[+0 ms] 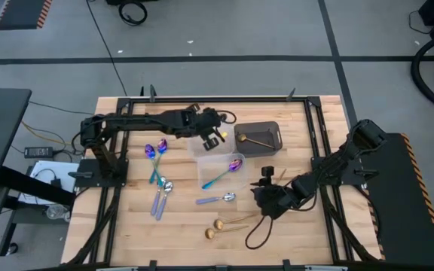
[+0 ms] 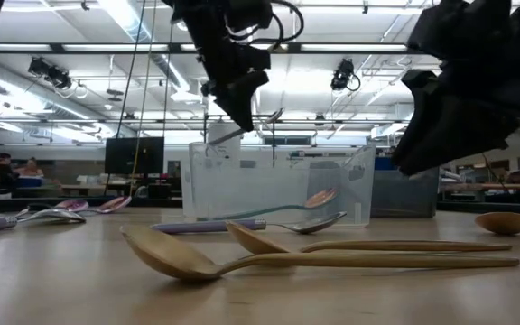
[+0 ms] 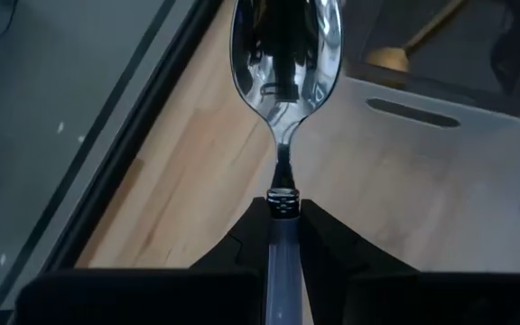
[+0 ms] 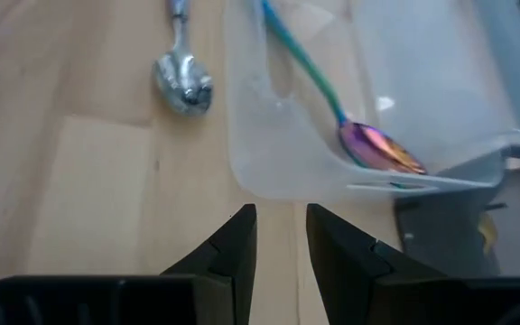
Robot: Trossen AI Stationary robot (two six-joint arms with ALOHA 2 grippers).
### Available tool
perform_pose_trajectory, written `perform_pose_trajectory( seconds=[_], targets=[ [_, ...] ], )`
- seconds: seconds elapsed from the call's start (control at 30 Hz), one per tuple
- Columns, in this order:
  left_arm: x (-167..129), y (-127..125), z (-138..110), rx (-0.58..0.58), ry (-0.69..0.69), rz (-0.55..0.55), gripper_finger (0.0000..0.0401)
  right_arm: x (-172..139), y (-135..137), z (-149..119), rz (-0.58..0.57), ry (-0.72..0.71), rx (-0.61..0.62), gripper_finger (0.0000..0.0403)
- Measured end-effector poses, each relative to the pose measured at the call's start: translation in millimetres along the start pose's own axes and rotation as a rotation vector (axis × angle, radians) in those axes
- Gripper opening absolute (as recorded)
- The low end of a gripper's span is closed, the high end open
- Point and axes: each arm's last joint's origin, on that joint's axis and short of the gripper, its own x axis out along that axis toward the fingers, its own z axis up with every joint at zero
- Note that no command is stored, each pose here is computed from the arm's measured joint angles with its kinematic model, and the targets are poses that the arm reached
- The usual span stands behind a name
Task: Sort silverware by color (type)
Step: Put the blue spoon into the top transparent bin
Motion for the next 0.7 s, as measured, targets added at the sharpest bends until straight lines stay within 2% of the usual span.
perform_pose_trajectory(
  seconds=[0.2, 0.5, 0.7],
  targets=[
    [19.2, -7.0, -21.4, 0.003, 0.014, -0.030, 0.0046, -4.1, 2.3, 1.8, -0.079, -0.056, 0.110, 0.0109],
    [35.7, -9.1, -40.6, -0.006, 0.028, -0.067, 0.0046, -4.0, 5.9, 11.9, 0.020, -0.116, 0.112, 0.0109],
    [43.3, -10.6, -49.7, -0.045, 0.023, -0.107, 0.0046, -1.8, 3.5, 16.9, 0.030, -0.144, 0.137, 0.0109]
  ],
)
